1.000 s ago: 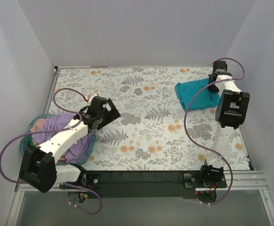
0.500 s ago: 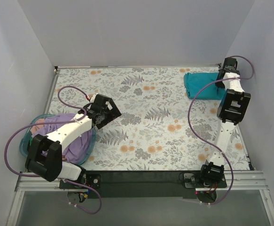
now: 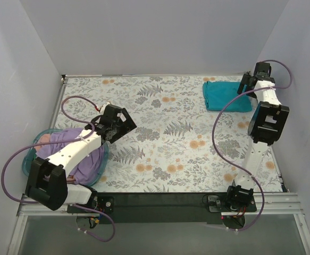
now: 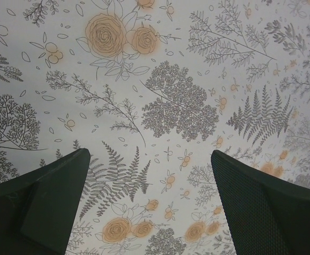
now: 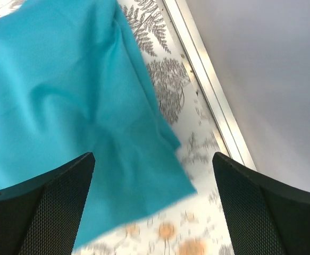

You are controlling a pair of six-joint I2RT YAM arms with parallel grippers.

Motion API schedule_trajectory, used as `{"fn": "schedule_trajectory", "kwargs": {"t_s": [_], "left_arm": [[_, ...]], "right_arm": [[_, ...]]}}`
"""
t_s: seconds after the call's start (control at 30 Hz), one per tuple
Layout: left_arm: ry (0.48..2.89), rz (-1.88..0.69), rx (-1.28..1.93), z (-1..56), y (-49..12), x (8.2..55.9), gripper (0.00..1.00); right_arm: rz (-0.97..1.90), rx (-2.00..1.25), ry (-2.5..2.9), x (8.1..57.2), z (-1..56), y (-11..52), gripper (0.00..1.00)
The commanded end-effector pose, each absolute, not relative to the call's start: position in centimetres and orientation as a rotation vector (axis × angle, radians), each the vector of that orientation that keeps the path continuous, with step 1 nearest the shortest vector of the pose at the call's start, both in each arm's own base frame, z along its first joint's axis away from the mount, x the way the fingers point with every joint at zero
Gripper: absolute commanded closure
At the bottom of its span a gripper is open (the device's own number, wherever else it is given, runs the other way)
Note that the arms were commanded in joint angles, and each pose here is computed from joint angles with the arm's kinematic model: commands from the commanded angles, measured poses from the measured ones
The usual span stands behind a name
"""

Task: Fold and stack the t-shirts
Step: Neatly place the folded tshirt to the corner

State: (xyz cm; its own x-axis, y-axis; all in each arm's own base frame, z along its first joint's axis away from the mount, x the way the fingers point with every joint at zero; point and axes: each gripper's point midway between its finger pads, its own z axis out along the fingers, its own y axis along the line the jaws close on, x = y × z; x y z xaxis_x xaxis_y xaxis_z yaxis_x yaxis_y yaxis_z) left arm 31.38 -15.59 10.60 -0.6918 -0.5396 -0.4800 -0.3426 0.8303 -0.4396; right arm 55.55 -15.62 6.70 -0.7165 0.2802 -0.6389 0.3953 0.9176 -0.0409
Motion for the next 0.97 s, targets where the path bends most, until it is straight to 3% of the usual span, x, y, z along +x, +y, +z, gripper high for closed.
{"fn": "schedule_trajectory", "kwargs": {"t_s": [0.0, 0.3, 0.43, 0.47, 0.53, 0.6, 0.8, 0.93], "left_arm": [[2.310, -0.483, -0.633, 14.1, -15.4, 31.6, 0.02], [2.261, -0.484, -0.639, 16.4, -14.2, 30.0, 0.02], [2.267, -0.482, -0.657, 16.5, -13.5, 28.6, 0.02], [2.267, -0.476, -0.689, 15.7, -12.9, 27.5, 0.02], [2.279, -0.468, -0.700, 14.8, -12.6, 26.8, 0.02], [2.271, -0.485, -0.713, 14.6, -12.4, 26.0, 0.02], [2.257, -0.499, -0.744, 14.2, -11.8, 24.8, 0.02], [2.243, -0.516, -0.749, 14.3, -11.7, 24.5, 0.02]], "right_arm": [[-0.201, 0.451, 2.294, 54.9, 13.8, -13.6, 0.02], [-0.117, 0.287, 2.253, 49.2, 18.3, -4.9, 0.01], [-0.094, 0.248, 2.226, 43.6, 18.8, 0.0, 0.02], [-0.071, 0.234, 2.309, 38.3, 14.6, 2.1, 0.01], [0.001, 0.228, 2.260, 37.0, 15.8, 3.7, 0.02], [0.100, 0.174, 2.304, 33.4, 12.6, 5.9, 0.02], [0.284, 0.172, 2.181, 26.1, 11.1, 7.0, 0.02], [0.344, 0.152, 2.027, 24.7, 13.9, 7.0, 0.02]]}}
